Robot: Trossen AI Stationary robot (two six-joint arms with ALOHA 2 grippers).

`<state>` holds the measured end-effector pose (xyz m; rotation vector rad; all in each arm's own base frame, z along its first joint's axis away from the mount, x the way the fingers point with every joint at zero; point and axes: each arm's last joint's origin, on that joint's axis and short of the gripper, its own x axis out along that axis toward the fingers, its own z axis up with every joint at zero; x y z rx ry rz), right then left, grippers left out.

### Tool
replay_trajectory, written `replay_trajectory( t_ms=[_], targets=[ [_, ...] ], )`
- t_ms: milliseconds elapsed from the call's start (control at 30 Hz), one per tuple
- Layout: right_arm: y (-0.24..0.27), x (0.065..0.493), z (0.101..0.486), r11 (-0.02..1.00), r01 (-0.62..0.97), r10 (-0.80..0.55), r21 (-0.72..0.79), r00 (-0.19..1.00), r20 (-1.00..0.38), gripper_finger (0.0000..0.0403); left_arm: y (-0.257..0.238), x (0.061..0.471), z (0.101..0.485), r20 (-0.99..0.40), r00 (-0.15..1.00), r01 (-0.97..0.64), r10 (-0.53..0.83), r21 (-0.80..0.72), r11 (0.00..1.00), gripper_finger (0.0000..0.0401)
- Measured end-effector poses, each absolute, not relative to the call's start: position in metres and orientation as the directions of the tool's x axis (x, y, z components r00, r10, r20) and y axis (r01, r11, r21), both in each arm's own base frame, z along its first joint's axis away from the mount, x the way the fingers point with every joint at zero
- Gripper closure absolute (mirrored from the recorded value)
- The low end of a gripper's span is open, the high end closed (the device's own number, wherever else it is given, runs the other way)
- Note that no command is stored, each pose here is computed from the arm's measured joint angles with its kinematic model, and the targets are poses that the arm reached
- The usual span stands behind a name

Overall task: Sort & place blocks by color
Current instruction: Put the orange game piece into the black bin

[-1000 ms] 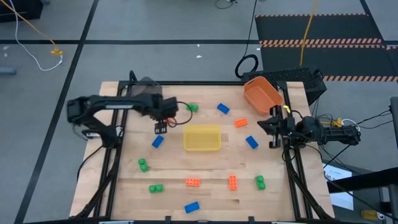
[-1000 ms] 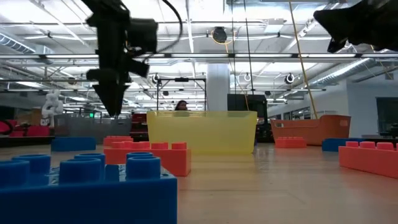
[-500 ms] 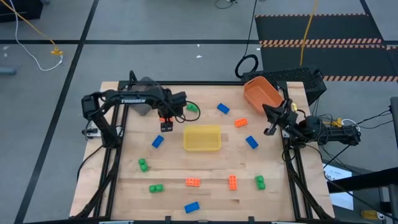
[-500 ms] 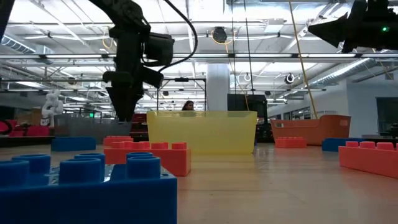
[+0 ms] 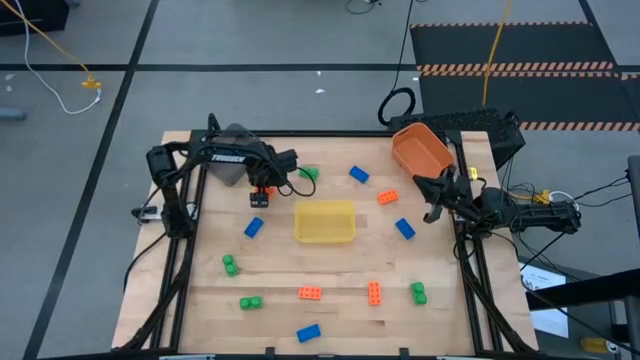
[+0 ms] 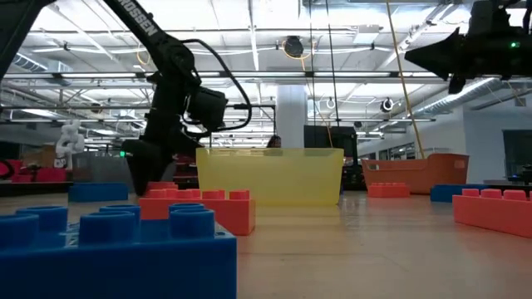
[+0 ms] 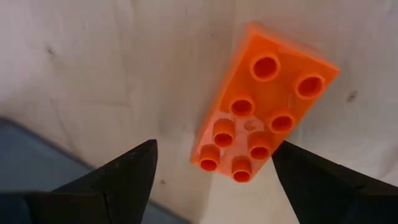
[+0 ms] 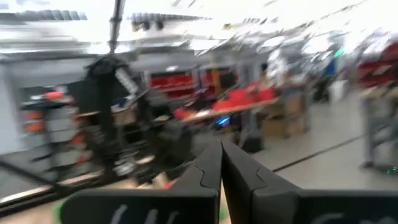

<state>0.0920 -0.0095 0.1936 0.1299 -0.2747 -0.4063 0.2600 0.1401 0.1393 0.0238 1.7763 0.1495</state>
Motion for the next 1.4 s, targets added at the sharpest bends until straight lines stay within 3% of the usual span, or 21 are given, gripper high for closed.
replay_trajectory(
  t_ms=[200, 533, 900, 1033, 1233, 1400],
  targets=[
    [-0.007, 0.097, 0.185, 0.931, 0.304, -0.337, 0.201, 0.929, 0.156, 0.0403, 0.131, 0.267, 0.164, -0.985, -0.06, -0.039, 0.159, 0.162, 0.986, 0.0082],
    [-0.006, 0.101, 0.172, 0.942, 0.29, -0.297, 0.17, 0.955, 0.018, 0.0403, 0.128, 0.273, 0.162, -0.986, -0.013, -0.01, 0.166, 0.166, 0.986, 0.0082],
    [-0.006, 0.101, 0.178, 0.952, 0.291, -0.298, 0.091, 0.952, 0.074, 0.0403, 0.126, 0.275, 0.161, -0.993, 0.02, -0.048, 0.12, 0.119, 0.992, 0.0082],
    [-0.006, 0.101, 0.182, 0.954, 0.29, -0.298, 0.08, 0.947, 0.122, 0.0403, 0.121, 0.266, 0.145, -0.998, 0.029, -0.087, 0.063, 0.061, 0.994, 0.0088],
    [-0.006, 0.101, 0.183, 0.954, 0.292, -0.299, 0.072, 0.945, 0.13, 0.0403, 0.11, 0.26, 0.132, -0.995, -0.004, -0.126, 0.099, 0.099, 0.987, 0.0151],
    [-0.006, 0.1, 0.188, 0.953, 0.301, -0.302, 0.032, 0.937, 0.175, 0.0403, 0.11, 0.266, 0.149, -0.988, 0.005, -0.109, 0.157, 0.156, 0.982, 0.0263]
  ],
)
